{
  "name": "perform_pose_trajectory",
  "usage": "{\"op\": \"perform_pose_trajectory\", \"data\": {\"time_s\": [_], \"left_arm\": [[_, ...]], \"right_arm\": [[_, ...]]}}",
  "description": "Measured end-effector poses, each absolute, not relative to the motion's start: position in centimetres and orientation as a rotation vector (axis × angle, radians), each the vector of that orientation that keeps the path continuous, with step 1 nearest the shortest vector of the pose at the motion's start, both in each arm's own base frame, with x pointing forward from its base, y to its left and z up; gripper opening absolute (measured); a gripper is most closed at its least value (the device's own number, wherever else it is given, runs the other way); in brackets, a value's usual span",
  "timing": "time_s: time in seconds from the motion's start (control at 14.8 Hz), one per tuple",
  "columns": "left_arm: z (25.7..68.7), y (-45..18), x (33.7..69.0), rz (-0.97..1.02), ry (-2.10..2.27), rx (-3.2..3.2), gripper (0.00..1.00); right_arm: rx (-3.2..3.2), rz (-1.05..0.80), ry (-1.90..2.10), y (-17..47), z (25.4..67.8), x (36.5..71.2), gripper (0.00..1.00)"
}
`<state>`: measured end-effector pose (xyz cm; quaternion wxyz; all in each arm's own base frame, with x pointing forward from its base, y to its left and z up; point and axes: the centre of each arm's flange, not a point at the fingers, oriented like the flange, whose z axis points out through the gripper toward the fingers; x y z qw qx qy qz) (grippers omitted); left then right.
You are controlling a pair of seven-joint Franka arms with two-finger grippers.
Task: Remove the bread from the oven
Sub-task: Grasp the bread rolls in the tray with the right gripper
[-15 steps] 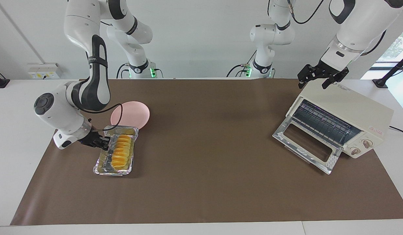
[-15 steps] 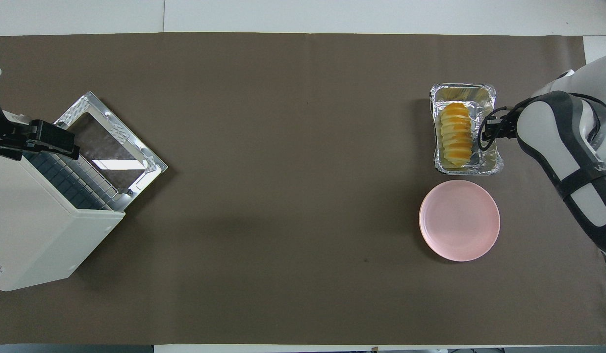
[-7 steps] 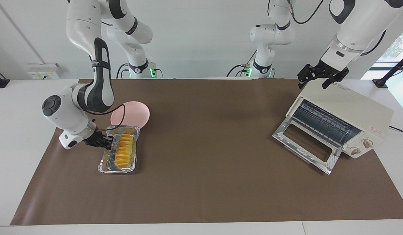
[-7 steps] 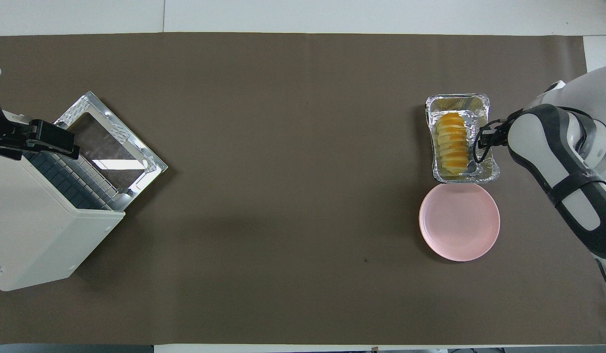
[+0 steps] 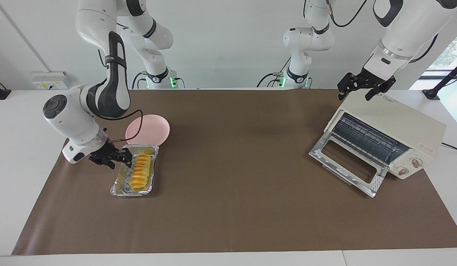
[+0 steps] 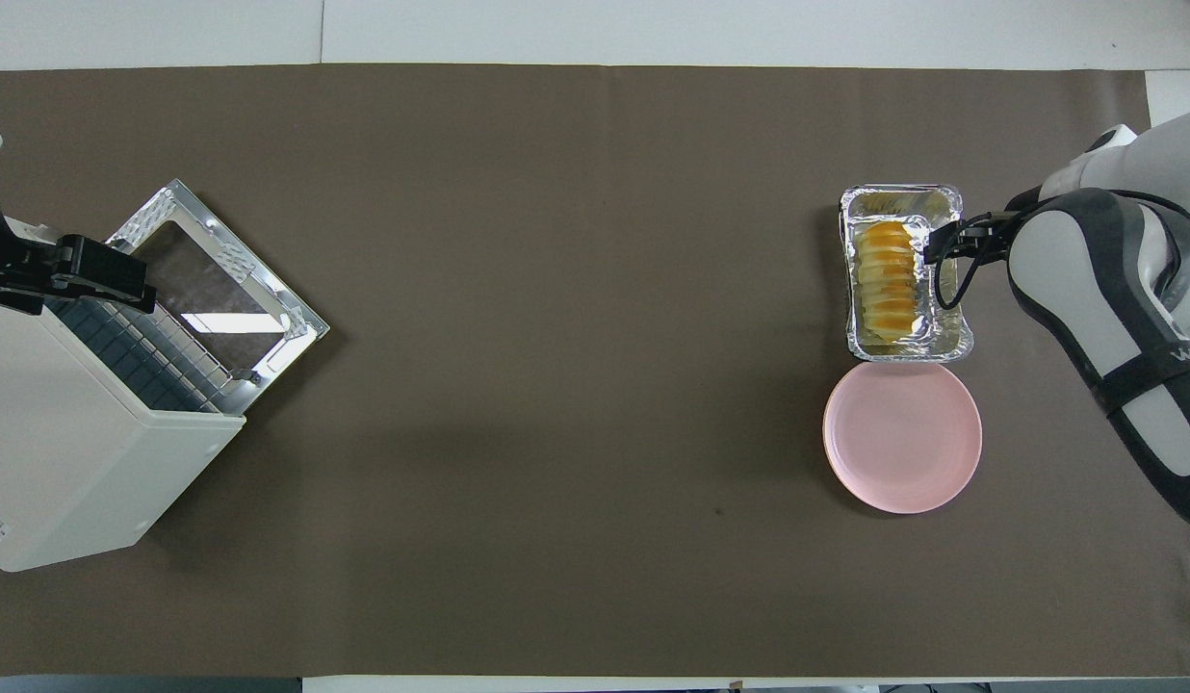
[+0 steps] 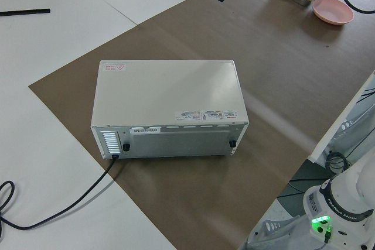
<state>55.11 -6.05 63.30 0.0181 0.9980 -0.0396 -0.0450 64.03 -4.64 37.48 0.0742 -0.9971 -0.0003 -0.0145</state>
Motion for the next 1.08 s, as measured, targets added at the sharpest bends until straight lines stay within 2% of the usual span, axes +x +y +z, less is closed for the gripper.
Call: {"op": "perform_pose_trajectory", "data": {"time_s": [0.13, 0.61, 1.08], "left_arm": [[63.3, -6.0, 55.1, -0.14, -0.123, 3.1, 1.0], [63.3, -6.0, 55.1, -0.14, -0.123, 3.1, 1.0], [63.3, -6.0, 55.1, -0.14, -0.122, 3.1, 1.0]], "right_arm": [[-2.993, -0.035, -0.008, -2.8, 36.9, 64.0, 1.0], [-3.002, 0.006, 0.003, -1.4, 32.3, 62.4, 1.0], [-3.009, 0.006, 0.008, -1.1, 30.4, 61.4, 0.97]]}}
